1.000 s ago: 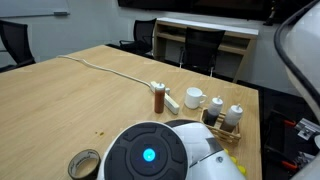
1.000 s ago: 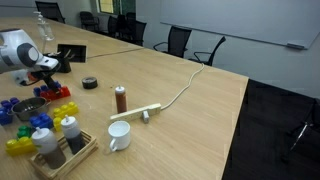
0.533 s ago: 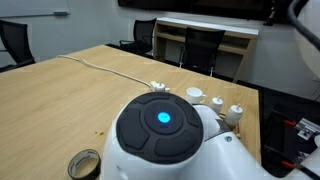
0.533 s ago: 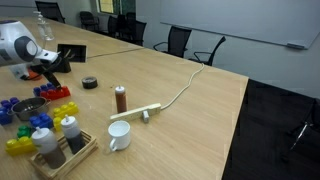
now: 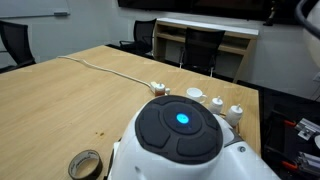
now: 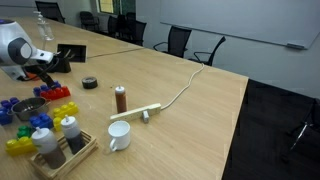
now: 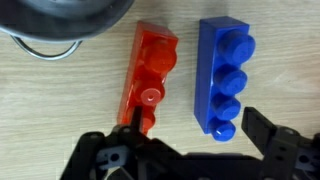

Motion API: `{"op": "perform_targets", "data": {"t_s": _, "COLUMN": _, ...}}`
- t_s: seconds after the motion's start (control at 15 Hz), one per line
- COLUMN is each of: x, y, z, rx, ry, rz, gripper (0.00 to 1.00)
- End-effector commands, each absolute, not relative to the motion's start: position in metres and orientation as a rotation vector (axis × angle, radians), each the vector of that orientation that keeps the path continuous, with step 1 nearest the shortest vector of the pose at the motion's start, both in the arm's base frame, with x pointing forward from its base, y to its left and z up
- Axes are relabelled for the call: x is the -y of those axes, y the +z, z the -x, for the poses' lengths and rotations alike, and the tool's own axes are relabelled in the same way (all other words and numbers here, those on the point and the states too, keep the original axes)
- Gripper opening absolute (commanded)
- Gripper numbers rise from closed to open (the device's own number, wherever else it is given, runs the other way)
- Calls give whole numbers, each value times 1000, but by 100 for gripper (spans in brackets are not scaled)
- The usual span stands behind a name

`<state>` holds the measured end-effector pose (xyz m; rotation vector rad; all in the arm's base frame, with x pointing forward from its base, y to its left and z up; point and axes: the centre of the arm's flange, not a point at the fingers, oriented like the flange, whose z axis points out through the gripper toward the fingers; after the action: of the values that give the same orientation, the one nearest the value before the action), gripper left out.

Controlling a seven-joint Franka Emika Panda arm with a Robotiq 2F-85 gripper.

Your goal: Align the blue and orange legos together then put the purple legos on top of the blue and orange legos

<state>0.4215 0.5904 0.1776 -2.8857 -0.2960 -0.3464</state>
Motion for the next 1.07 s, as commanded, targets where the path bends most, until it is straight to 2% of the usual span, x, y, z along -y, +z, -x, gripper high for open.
{"op": "perform_targets", "data": {"t_s": 0.0, "x": -588, "y": 187, "z": -410, "rx": 435, "ry": -329, "rz": 2930, "gripper": 100}}
{"op": "perform_targets", "data": {"t_s": 0.6, "x": -620, "y": 197, "z": -379, "rx": 830, "ry": -399, "rz": 3039, "gripper": 100}}
{"op": "perform_targets", "data": {"t_s": 1.0, "x": -608, "y": 192, "z": -391, "rx": 770, "ry": -455, "rz": 3129, "gripper": 100}}
